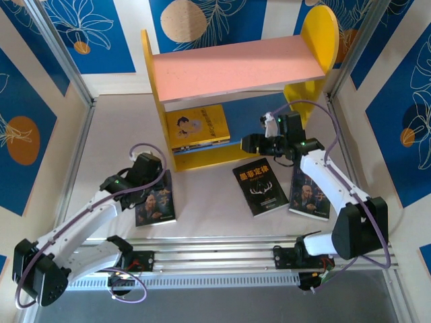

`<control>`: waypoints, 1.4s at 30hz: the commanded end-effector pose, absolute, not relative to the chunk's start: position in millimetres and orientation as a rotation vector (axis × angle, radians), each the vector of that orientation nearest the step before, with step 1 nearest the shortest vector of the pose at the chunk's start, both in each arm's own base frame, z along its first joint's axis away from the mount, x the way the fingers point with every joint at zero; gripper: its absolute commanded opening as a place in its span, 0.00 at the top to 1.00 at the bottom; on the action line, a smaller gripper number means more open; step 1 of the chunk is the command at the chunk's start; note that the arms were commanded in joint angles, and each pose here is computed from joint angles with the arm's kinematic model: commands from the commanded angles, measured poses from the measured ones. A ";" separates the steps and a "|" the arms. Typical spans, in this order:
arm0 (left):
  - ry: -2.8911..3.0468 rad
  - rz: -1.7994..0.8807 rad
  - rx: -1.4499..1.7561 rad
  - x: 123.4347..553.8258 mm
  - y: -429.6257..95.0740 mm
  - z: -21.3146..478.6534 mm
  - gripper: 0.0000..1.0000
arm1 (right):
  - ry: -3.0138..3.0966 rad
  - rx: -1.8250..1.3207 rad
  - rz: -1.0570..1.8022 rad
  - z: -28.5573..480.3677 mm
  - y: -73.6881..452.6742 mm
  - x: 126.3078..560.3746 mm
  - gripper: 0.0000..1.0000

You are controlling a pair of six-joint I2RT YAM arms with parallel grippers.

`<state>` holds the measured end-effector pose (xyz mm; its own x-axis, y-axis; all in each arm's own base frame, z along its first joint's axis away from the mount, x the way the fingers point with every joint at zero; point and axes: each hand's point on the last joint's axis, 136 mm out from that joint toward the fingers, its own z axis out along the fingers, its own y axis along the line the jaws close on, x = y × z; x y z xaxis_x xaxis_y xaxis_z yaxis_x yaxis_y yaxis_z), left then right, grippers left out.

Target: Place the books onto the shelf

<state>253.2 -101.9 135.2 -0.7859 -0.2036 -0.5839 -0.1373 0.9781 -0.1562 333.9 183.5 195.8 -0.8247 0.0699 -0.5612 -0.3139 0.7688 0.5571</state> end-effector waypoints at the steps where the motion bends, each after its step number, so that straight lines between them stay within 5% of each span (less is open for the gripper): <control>1: 2.566 -0.076 -0.271 243.9 -94.2 112.4 0.43 | 2.404 -0.182 0.877 187.4 191.0 315.9 0.37; 29: 2.731 0.002 -0.182 230.8 -133.3 33.0 0.43 | 2.652 -0.226 0.849 105.9 216.1 252.9 0.37; 42: 2.792 -0.292 -0.028 215.5 -227.3 21.5 0.44 | 2.667 -0.237 0.845 101.4 219.5 252.5 0.37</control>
<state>228.3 -168.3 28.3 -0.9145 -0.0653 -0.3992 -0.0651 0.9978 -0.0141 253.3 217.8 103.9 -0.9280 -0.0574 -0.3680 -0.2591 0.8094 0.5270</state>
